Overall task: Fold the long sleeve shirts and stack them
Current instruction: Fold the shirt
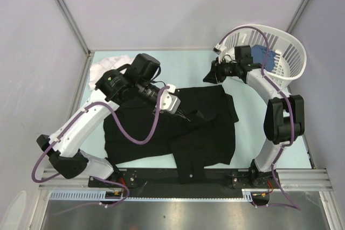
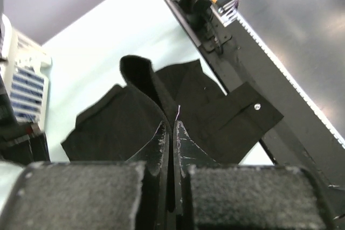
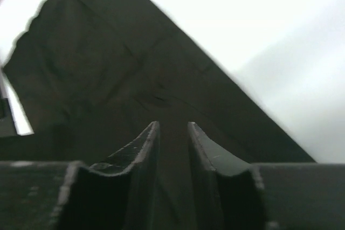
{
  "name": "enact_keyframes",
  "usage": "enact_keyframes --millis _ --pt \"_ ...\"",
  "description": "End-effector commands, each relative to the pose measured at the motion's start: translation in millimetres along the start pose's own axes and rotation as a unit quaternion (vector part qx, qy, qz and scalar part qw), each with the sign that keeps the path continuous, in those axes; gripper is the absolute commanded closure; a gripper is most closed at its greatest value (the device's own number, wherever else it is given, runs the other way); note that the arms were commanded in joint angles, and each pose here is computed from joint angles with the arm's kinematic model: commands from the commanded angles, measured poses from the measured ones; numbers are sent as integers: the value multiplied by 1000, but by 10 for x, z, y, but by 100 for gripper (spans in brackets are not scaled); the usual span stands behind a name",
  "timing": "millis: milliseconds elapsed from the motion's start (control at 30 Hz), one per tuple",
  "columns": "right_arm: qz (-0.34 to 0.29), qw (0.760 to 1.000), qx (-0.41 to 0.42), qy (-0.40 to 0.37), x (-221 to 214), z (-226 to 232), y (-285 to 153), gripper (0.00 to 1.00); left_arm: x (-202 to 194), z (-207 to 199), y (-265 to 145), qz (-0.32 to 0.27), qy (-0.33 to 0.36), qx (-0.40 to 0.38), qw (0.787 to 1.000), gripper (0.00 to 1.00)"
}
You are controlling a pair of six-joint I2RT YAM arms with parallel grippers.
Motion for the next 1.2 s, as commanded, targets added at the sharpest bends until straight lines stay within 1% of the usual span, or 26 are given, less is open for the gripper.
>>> enact_keyframes --millis 0,133,267,400,567,667,700,733,767,800,833,867,900,933,967,1000,1033,1067,1100,1133,1167 --pt "26 999 -30 -37 -8 -204 84 71 88 -124 19 -16 13 -38 999 100" --pt "83 996 -30 -29 -388 -290 185 75 -69 -77 81 1 -7 -36 999 100" --pt "139 989 -38 -26 -731 -359 229 77 -76 -85 89 -3 -11 -37 999 100" --pt "193 979 -52 -32 -1011 -411 254 78 -81 -90 86 -1 -7 -35 999 100" --pt "238 970 -46 -30 -1244 -388 290 79 -88 -112 67 2 -11 -30 999 100" --pt "264 964 -27 -22 -1368 -352 307 79 -122 -43 55 8 -45 -2 999 100" --pt "263 964 -19 -24 -1347 -340 319 79 -108 23 35 1 -75 22 997 100" --pt "262 965 -17 -23 -1337 -335 310 78 -181 68 40 -1 -106 34 994 100" --pt "259 965 -13 -22 -1310 -316 298 78 -228 169 -32 -8 -135 64 989 100" --pt "250 968 -5 -19 -1264 -292 292 77 -220 256 -75 -27 -173 90 980 100" --pt "237 971 -11 -22 -1106 -304 264 76 -335 305 -94 -29 -202 105 973 100" --pt "232 973 -4 -16 -1031 -270 231 75 -432 398 -194 -35 -228 137 963 100" --pt "215 976 6 -15 -918 -227 222 74 -422 473 -265 -55 -241 171 954 100" --pt "196 980 -1 -22 -716 -231 184 73 -656 517 -282 -45 -274 205 939 100" --pt "190 982 3 -20 -635 -200 153 71 -791 587 -411 -56 -312 244 916 100" --pt "176 984 11 -23 -536 -162 145 70 -820 638 -507 -75 -307 275 908 100" --pt "168 985 11 -25 -440 -146 153 69 -1069 649 -531 -70 -342 299 888 100" --pt "172 985 18 -20 -419 -102 149 69 -1225 688 -677 -83 -381 331 860 100" --pt "173 984 29 -16 -414 -62 168 69 -1306 723 -754 -93 -390 351 846 100" --pt "175 984 37 -14 -413 -28 196 69 -1562 725 -869 -95 -422 378 818 100" --pt "187 981 45 -1 -487 -8 223 69 -1626 751 -938 -113 -432 394 803 100"
Point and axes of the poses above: each gripper's point midway between its finger pads, its own y axis out along the fingers, its own z axis along the line the jaws close on, x = y × z, the point moved 6 cm from there along -y, back along the fingers, and after that the axes turned 15 degrees about -y, right-handed, at the moved point
